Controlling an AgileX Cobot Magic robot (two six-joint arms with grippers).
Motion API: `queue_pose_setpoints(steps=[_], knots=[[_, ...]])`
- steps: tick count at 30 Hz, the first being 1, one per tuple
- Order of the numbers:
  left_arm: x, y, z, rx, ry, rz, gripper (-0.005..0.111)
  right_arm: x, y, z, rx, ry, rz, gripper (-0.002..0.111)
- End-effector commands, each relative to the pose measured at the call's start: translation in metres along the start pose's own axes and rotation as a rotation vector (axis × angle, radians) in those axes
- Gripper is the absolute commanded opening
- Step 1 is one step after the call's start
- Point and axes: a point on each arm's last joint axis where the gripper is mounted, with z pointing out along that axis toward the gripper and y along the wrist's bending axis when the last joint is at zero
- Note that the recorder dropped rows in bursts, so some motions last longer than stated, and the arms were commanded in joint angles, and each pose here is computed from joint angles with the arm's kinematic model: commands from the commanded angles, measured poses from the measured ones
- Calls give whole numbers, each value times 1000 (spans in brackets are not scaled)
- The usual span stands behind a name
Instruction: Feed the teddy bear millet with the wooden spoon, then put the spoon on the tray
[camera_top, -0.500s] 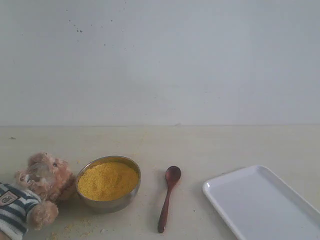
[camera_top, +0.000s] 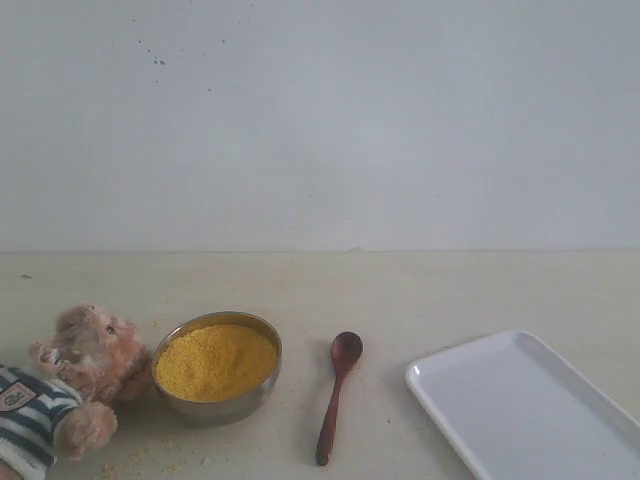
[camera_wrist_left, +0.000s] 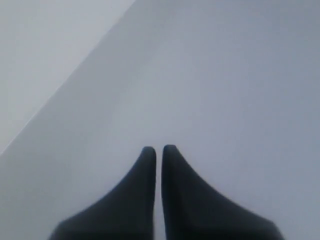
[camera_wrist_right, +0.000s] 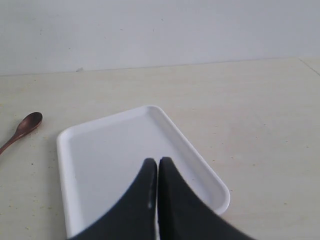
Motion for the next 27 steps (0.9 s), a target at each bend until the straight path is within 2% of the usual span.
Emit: queue_pose_setpoints(steps=[1,2,3,4,6,7,11,14,15,16,18,22,23,25,27], knots=[[68,-8,68,72,526,139,4,-2,0,-1,0,-24,-1,0],[87,-3,75,48,675,144,4,-2,0,-1,0,-24,-1,0],[111,7,81,-21,851,162,4,-2,0,-1,0,-24,-1,0],[138,22,83,-137,1012,163,4,-2,0,-1,0,-24,-1,0],[167,47,83,-350,1177,191,4,-2,0,-1,0,-24,-1,0],[179,56,82,-396,1233,234,4,-2,0,-1,0,-24,-1,0],[204,71,71,-337,1396,439,4,-2,0,-1,0,-24,-1,0],[208,85,59,-340,1602,672,4,-2,0,-1,0,-24,-1,0],[208,88,54,-363,1685,702,4,-2,0,-1,0,-24,-1,0],[211,88,52,-394,1741,667,4,-2,0,-1,0,-24,-1,0],[215,84,49,-367,1861,615,4,-2,0,-1,0,-24,-1,0],[219,61,53,-120,2078,442,4,-2,0,-1,0,-24,-1,0],[220,57,57,-100,2095,409,4,-2,0,-1,0,-24,-1,0],[225,57,65,-120,2099,381,4,-2,0,-1,0,-24,-1,0],[234,61,73,-220,2083,293,4,-2,0,-1,0,-24,-1,0]])
